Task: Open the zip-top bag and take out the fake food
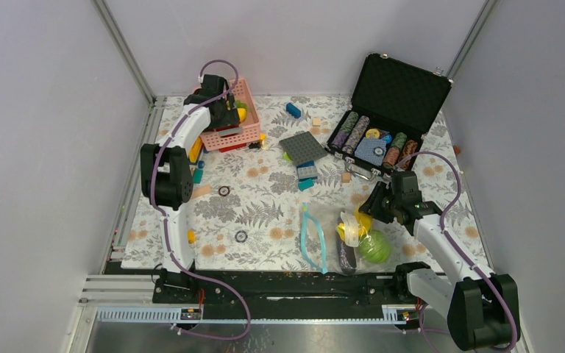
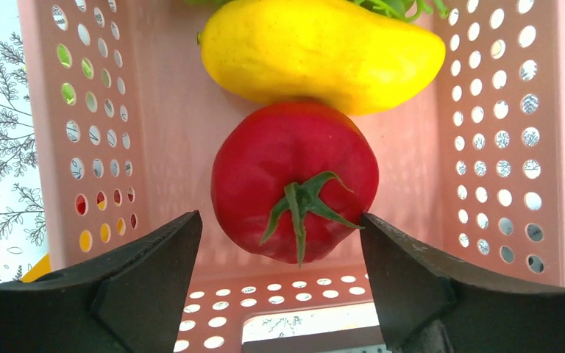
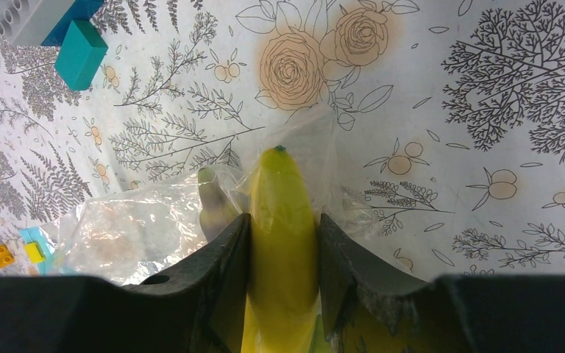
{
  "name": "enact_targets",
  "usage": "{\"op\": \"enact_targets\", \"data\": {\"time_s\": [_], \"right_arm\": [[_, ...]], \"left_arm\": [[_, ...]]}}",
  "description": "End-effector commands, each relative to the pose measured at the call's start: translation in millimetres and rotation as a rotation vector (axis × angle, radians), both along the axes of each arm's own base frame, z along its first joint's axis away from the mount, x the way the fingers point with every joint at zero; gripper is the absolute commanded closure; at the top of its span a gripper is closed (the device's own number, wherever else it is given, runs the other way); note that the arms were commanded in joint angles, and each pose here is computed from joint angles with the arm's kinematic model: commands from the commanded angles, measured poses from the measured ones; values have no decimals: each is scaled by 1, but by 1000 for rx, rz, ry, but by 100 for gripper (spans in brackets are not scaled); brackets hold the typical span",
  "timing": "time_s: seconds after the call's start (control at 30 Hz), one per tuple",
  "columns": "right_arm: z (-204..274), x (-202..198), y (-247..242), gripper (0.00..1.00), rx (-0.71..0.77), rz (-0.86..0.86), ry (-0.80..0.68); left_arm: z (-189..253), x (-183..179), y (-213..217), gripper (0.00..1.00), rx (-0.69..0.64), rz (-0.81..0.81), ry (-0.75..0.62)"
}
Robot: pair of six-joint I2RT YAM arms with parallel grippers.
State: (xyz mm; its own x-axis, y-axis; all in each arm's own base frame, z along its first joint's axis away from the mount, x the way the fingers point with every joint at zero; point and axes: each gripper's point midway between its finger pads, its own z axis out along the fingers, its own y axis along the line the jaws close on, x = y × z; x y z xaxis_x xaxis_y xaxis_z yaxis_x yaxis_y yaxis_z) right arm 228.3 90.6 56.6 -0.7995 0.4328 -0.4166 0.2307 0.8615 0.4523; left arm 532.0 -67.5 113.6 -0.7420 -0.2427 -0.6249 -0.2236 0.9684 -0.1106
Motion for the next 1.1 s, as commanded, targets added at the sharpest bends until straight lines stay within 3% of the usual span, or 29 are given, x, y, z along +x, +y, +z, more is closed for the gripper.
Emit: {"op": "enact_targets", "data": {"time_s": [0.0, 0.27, 0.57, 1.07], "right_arm": [[5, 2, 4, 100, 9, 22, -33], [6, 0, 4, 100, 13, 20, -37], [9, -3, 5, 100, 25, 18, -45], [12, -8, 9, 100, 61, 13, -56]], "left_arm": [[12, -6, -2, 23, -11, -41, -7], [24, -30, -23, 27, -25, -129, 26], [29, -72, -52, 27, 130, -216, 82], [0, -171, -65, 28, 71, -212, 173]]}}
